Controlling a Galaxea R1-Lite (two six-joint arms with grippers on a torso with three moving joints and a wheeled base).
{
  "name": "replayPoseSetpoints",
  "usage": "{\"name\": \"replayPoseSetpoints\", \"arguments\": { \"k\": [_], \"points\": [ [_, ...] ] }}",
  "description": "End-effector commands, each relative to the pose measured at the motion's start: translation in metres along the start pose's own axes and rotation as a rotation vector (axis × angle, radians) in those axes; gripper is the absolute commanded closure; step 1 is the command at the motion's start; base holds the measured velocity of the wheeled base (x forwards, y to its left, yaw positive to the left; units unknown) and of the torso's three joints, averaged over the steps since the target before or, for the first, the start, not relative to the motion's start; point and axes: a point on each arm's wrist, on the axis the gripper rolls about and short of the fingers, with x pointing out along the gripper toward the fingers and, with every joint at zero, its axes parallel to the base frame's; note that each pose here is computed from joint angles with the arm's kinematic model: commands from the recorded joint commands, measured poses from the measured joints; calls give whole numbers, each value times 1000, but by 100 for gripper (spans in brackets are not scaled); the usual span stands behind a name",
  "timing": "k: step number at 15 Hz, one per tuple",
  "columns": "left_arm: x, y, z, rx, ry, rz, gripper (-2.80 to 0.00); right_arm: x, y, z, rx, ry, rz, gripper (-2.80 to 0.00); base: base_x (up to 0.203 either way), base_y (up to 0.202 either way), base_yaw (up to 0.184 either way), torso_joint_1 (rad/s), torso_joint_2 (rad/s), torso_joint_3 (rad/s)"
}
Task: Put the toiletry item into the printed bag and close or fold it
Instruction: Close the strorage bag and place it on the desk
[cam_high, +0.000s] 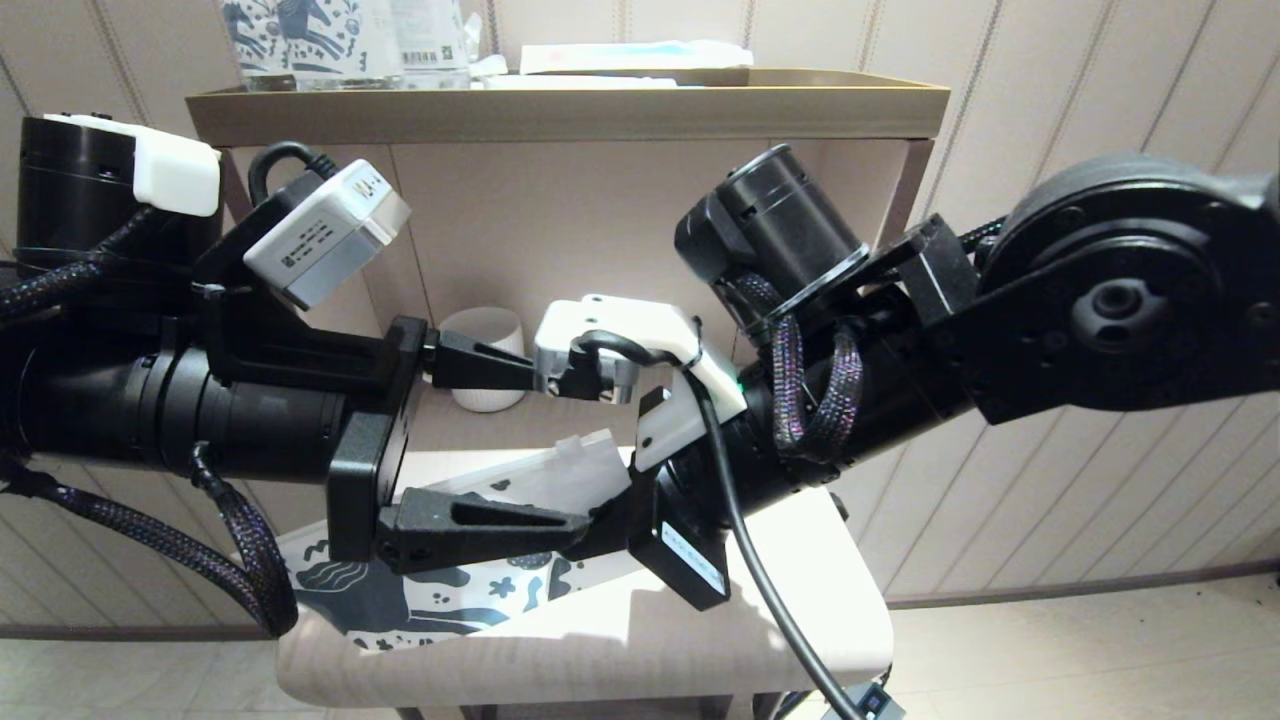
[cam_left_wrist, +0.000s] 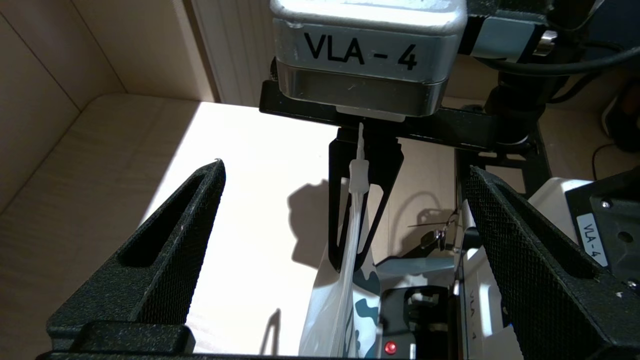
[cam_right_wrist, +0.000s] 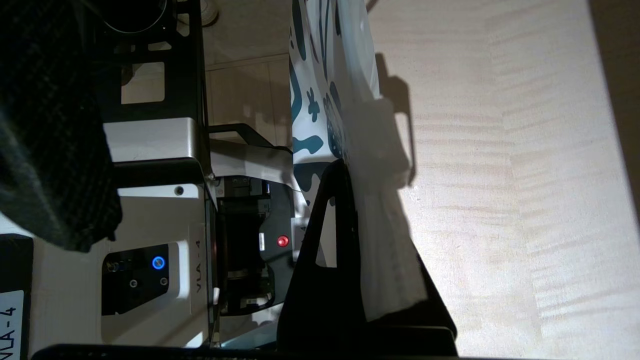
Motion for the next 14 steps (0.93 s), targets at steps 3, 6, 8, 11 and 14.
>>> {"name": "replayPoseSetpoints", "arguments": {
  "k": [3, 6, 8, 11, 14],
  "points": [
    [-1, -2, -1, 3, -2, -7, 0, 0, 0, 1, -5, -2, 4, 0, 0, 0, 0, 0, 0, 0],
    [-1, -2, -1, 10, 0, -7, 0, 1, 0, 1, -5, -2, 4, 0, 0, 0, 0, 0, 0, 0],
    [0, -1, -3, 6, 3, -7, 0, 1, 0, 1, -5, -2, 4, 0, 0, 0, 0, 0, 0, 0],
    [0, -1, -3, 2, 3, -11, 0, 2, 0, 1, -4, -1, 5, 0, 0, 0, 0, 0, 0, 0],
    [0, -1, -3, 2, 2, -12, 0, 3, 1, 2, -7, -1, 8, 0, 0, 0, 0, 0, 0, 0]
  ]
}}
